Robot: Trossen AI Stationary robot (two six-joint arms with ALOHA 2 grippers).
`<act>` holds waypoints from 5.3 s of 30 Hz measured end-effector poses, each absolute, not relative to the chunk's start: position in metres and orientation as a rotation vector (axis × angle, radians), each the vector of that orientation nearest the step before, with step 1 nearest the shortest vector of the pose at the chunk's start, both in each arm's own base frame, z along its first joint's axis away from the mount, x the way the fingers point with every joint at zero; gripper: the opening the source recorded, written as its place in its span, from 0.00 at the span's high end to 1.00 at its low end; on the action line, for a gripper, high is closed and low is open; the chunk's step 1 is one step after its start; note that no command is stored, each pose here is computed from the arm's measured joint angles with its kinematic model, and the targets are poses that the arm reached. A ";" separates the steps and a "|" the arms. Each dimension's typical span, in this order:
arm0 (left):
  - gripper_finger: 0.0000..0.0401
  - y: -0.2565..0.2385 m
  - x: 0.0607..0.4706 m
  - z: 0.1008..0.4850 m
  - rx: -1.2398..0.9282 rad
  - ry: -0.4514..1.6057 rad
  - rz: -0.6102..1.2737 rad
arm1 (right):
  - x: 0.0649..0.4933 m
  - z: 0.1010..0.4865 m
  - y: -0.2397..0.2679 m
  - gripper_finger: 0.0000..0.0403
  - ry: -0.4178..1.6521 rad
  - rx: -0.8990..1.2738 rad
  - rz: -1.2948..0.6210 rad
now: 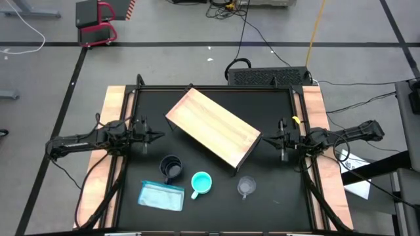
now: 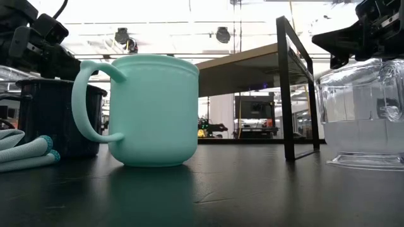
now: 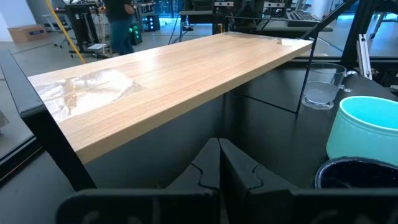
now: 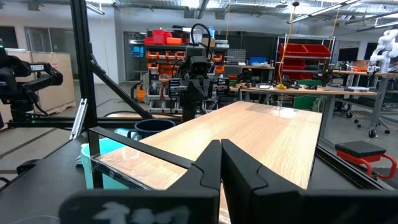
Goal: Stack small to large cups/mugs on shelf
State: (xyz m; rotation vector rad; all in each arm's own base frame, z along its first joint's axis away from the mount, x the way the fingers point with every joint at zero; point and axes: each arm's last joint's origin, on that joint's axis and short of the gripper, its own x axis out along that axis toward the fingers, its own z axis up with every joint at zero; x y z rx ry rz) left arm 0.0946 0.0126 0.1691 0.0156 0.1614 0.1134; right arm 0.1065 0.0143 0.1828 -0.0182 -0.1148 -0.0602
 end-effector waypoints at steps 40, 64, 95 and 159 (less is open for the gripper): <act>0.99 0.013 0.095 0.169 0.016 0.161 0.113 | 0.105 0.190 0.014 1.00 -0.185 0.015 -0.060; 0.99 0.013 0.095 0.169 0.016 0.161 0.113 | 0.107 0.250 0.030 1.00 0.007 -0.045 0.270; 0.99 0.013 0.095 0.169 0.016 0.161 0.113 | 0.158 0.309 0.103 1.00 0.649 -0.401 0.474; 0.99 0.013 0.095 0.169 0.016 0.161 0.113 | 0.216 0.226 0.178 1.00 0.724 -1.160 0.759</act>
